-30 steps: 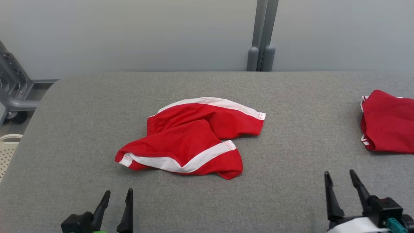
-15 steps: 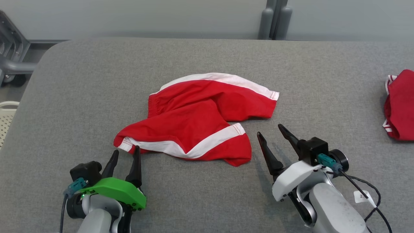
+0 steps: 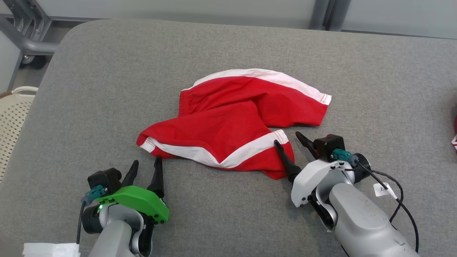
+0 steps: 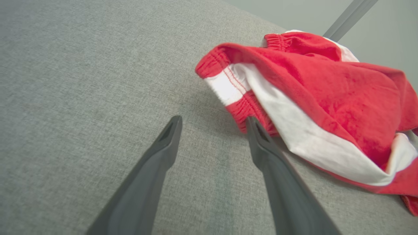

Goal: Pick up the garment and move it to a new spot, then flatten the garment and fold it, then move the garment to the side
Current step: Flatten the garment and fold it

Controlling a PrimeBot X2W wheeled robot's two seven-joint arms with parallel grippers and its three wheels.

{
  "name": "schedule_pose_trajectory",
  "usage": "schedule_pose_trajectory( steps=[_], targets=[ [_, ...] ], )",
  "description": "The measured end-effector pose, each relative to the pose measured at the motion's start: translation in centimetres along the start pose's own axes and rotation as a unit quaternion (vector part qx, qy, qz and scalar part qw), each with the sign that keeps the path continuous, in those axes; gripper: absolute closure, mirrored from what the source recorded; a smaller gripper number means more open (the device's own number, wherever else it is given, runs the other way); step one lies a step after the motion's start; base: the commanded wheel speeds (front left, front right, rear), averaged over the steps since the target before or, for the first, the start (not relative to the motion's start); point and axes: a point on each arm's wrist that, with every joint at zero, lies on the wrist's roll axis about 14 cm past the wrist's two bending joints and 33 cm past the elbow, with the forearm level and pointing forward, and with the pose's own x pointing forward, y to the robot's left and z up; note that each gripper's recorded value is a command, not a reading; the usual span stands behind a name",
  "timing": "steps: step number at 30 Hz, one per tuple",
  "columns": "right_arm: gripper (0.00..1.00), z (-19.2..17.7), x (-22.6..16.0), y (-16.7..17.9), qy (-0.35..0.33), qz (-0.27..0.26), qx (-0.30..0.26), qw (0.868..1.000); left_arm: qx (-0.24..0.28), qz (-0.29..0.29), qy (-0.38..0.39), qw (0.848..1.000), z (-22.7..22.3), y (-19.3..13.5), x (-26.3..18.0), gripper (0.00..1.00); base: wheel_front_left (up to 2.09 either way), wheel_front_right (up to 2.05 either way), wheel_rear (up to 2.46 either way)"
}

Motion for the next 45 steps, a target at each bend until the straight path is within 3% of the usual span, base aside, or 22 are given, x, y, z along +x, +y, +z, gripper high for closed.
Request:
schedule_pose_trajectory(
  steps=[11, 12, 14, 15, 17, 18, 20, 37, 38, 40, 41, 45],
  targets=[
    [0.00, -0.7, 1.4, 1.0, 0.017, 0.017, 0.011, 1.000, -0.041, 0.013, -0.005, 0.999, 0.8, 0.6, 0.4, 0.00, 0.00, 0.00, 0.00],
    [0.04, -0.8, 1.4, 1.1, 0.018, 0.018, 0.013, 1.000, -0.043, 0.013, -0.004, 0.999, 0.8, 0.6, 0.6, 0.00, 0.00, 0.00, 0.00],
    [0.28, -1.0, 1.5, 1.0, 0.021, 0.019, 0.015, 0.999, -0.055, 0.009, -0.003, 0.998, 1.0, 0.5, 0.9, 0.00, 0.00, 0.00, 0.00],
    [0.51, -1.1, 1.5, 1.1, 0.023, 0.020, 0.016, 0.999, -0.060, 0.008, -0.004, 0.998, 1.2, 0.4, 1.0, 0.00, 0.00, 0.00, 0.00],
    [0.63, -1.3, 1.6, 1.1, 0.026, 0.022, 0.016, 0.999, -0.070, 0.005, -0.002, 0.998, 1.3, 0.2, 1.2, 0.00, 0.00, 0.00, 0.00],
    [0.80, -1.3, 1.6, 1.2, 0.027, 0.022, 0.017, 0.999, -0.077, 0.004, 0.000, 0.997, 1.3, 0.2, 1.3, 0.00, 0.00, 0.00, 0.00],
    [1.00, -1.3, 1.8, 1.1, 0.026, 0.023, 0.017, 0.999, -0.093, 0.001, 0.003, 0.996, 1.2, 0.0, 1.5, 0.00, 0.00, 0.00, 0.00],
    [1.00, -0.8, 1.4, 0.4, 0.020, 0.022, 0.009, 1.000, -0.121, -0.055, -0.012, 0.991, 2.6, -3.4, 2.5, 0.00, 0.00, 0.00, 0.00],
    [1.00, -0.7, 1.4, 0.2, 0.018, 0.021, 0.008, 1.000, -0.121, -0.061, -0.010, 0.991, 2.7, -3.7, 2.5, 0.18, 0.00, 0.00, 0.00],
    [1.00, 0.0, 1.3, -0.1, 0.008, 0.018, 0.006, 1.000, -0.126, -0.076, -0.011, 0.989, 3.2, -4.6, 2.5, 0.92, 0.00, 0.00, 0.00],
    [1.00, 0.4, 1.3, -0.3, 0.001, 0.016, 0.005, 1.000, -0.126, -0.085, -0.011, 0.988, 3.5, -4.9, 2.5, 1.00, 0.00, 0.00, 0.00],
    [1.00, 3.1, 1.2, -1.4, -0.039, 0.007, 0.001, 0.999, -0.122, -0.119, -0.009, 0.985, 4.7, -6.2, 2.2, 1.00, 0.00, 0.00, 0.00]
  ],
)
